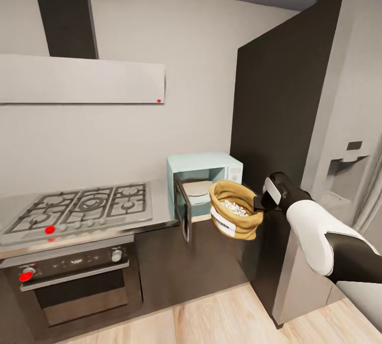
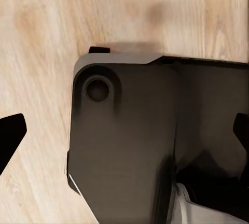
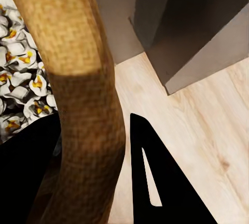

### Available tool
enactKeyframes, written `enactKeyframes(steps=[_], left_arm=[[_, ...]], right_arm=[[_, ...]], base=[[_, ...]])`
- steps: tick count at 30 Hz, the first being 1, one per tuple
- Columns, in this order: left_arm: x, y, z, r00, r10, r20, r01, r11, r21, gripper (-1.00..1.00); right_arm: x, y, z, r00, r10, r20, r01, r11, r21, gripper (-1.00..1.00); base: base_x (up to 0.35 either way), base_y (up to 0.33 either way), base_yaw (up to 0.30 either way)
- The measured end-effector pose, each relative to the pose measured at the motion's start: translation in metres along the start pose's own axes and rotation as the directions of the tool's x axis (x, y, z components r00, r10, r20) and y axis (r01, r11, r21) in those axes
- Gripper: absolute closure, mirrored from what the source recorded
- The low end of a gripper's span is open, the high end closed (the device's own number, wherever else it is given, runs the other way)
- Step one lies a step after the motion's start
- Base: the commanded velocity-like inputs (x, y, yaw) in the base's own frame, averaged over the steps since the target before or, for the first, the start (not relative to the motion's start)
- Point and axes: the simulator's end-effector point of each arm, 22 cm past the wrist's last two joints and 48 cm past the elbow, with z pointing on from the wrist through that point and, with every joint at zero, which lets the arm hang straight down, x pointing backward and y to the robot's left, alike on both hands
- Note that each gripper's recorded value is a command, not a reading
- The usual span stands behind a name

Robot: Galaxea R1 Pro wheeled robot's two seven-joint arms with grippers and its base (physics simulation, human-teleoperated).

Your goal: In the kitchen, take the popcorn bag from the countertop, put it into the microwave, and heat it until the popcorn is cooked so the cooked popcorn ends up inside the bag.

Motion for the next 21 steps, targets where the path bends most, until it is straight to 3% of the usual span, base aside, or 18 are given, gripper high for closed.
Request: enactKeyframes(steps=[12, 17, 21], left_arm=[[0.0007, 0.0, 0.0001, 1.0, 0.0, -0.002, 0.0, 1.0, 0.0, -1.0], [0.0006, 0.0, 0.0002, 1.0, 0.0, -0.002, 0.0, 1.0, 0.0, -1.0], [0.0006, 0.0001, 0.0002, 1.0, 0.0, -0.002, 0.0, 1.0, 0.0, -1.0]], right_arm=[[0.0009, -0.0003, 0.0016, 1.0, -0.002, -0.003, 0.002, 1.0, 0.002, 1.0], [0.0003, -0.0002, 0.0017, 1.0, -0.002, -0.002, 0.002, 1.0, 0.002, 1.0], [0.0015, -0.0003, 0.0024, 1.0, -0.002, -0.005, 0.002, 1.0, 0.002, 1.0]], base=[[0.239, -0.249, 0.148], [0.089, -0.246, 0.09], [0.008, -0.058, 0.027]])
